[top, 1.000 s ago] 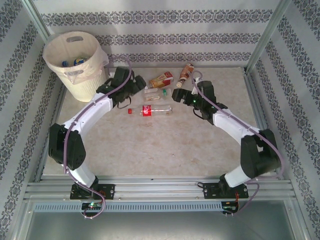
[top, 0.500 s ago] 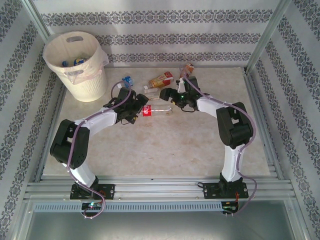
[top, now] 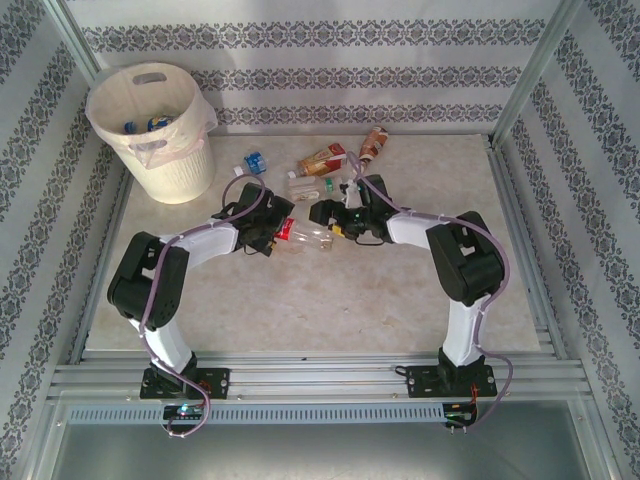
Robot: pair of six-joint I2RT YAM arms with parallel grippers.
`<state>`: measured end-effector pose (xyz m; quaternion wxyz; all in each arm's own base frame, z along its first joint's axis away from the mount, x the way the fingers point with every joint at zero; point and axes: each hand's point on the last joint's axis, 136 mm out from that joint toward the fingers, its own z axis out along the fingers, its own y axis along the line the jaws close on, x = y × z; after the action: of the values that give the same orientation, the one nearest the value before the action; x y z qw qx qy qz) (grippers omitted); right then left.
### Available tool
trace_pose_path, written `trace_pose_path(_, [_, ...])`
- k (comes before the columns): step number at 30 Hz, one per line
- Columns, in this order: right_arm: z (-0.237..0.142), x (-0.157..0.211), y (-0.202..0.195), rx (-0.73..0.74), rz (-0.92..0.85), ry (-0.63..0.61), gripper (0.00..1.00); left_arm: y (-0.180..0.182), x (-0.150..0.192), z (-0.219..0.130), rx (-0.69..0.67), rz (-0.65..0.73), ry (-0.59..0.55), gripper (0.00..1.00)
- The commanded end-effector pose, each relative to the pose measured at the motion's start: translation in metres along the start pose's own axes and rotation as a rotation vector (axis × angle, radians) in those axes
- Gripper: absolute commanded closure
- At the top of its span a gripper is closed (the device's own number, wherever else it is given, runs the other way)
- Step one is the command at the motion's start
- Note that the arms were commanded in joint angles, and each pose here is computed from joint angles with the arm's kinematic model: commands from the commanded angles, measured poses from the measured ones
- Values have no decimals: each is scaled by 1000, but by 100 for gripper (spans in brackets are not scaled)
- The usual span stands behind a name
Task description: Put the plastic bottles in the bin
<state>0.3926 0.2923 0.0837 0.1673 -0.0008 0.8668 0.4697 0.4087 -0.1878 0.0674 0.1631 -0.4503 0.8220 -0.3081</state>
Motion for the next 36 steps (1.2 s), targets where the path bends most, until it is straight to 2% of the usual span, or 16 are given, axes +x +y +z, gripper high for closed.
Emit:
trace_pose_path(1, [-7,7,45,-136,-103,-17,2,12,1,4,-42,-26,-19,0])
trace_pose_path(4, [-4,24,55,-148,-162,21,2,16,1,4,-69,23,-17,0])
trace_pose_path(8, [-10,18,52,-123,-153,-15,2,23,4,8,-117,100,9,4])
trace_pose_path(16, [-47,-19,47,-40,-151,-215,2,40,7,18,-202,176,40,12])
trace_pose_path(22, [-70,-30,43,9,-163,-301,2,45,3,21,-240,216,31,21])
trace_pose_path(28, [-83,-34,47,21,-195,-342,2,36,-1,20,-239,279,18,36])
trace_pose_path(36, [-106,-40,57,76,-326,-432,2,12,-11,2,-196,426,-46,43])
